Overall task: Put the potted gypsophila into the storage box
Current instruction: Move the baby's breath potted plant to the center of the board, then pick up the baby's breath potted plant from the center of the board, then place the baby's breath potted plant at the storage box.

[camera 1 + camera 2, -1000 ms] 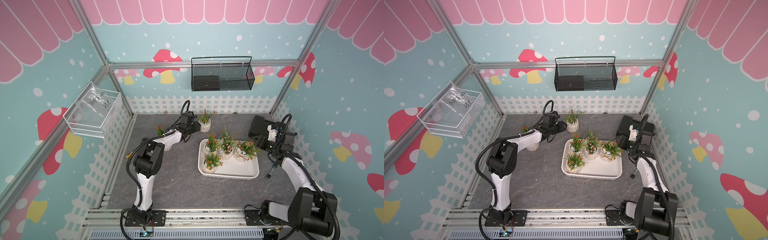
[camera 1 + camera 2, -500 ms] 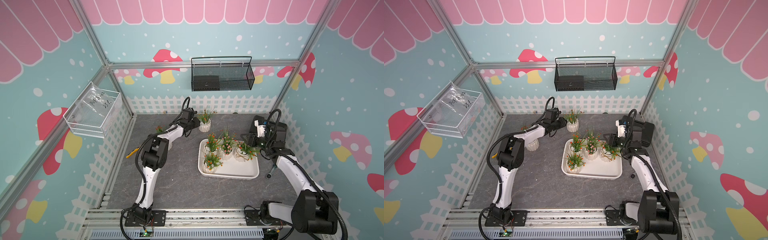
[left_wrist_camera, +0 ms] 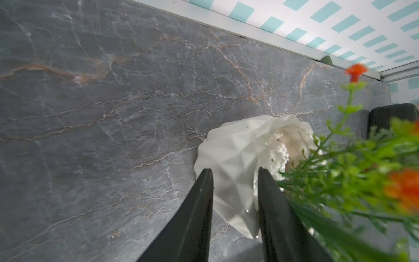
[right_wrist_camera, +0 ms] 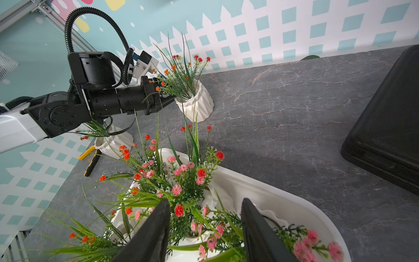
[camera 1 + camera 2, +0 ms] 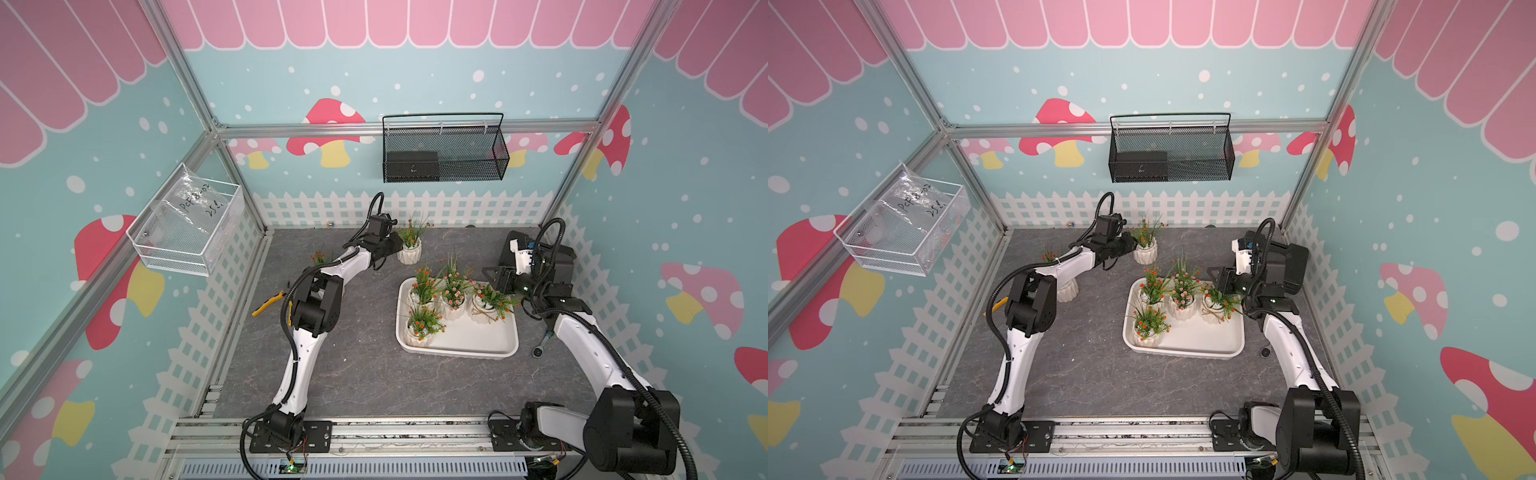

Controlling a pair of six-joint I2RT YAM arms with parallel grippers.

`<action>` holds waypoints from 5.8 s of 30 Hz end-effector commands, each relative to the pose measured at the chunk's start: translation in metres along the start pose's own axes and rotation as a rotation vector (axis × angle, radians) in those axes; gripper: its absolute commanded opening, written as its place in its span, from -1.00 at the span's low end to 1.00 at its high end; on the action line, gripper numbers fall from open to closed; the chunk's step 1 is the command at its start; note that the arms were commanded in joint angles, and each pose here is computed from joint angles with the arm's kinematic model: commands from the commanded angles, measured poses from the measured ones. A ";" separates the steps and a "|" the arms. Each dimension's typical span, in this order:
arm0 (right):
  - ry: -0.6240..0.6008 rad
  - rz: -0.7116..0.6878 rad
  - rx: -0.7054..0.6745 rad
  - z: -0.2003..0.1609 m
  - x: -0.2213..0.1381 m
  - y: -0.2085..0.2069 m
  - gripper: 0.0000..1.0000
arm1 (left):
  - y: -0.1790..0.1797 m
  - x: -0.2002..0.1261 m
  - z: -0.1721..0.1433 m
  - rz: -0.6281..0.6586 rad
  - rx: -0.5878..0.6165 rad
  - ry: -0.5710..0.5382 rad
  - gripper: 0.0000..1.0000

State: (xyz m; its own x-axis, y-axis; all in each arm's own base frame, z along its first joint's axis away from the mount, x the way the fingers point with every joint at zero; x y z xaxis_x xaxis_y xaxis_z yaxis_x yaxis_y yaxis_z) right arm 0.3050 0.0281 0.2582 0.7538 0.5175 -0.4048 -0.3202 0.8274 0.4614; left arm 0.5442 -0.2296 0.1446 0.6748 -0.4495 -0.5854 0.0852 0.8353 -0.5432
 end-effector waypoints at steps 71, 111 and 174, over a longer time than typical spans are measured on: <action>-0.037 -0.036 -0.016 -0.009 -0.044 0.026 0.08 | 0.004 -0.132 -0.082 0.216 0.212 0.184 -0.93; -0.073 0.005 -0.064 -0.014 -0.052 0.033 0.11 | -0.005 -0.141 -0.074 0.293 0.288 0.233 -1.00; -0.125 -0.040 0.264 -0.038 -0.096 -0.005 0.37 | -0.227 -0.282 -0.133 -0.531 0.687 0.242 -1.00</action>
State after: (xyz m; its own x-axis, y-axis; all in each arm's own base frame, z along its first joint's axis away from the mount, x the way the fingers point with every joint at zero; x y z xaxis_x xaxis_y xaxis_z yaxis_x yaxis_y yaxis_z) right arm 0.2152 -0.0172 0.2625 0.8269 0.4298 -0.3626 -0.1182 0.7633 0.6352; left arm 0.2412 -0.3184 0.3143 0.2616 -0.7154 -0.6479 0.7536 0.5708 -0.3260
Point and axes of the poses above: each gripper's point midway between its finger pads, its own x axis out along the fingers, its own y axis along the line the jaws close on, z = x × y, the point moved 9 cm from there along -x, back along the fingers, and after that the axes turned 3 degrees about x, right-handed, at the moved point
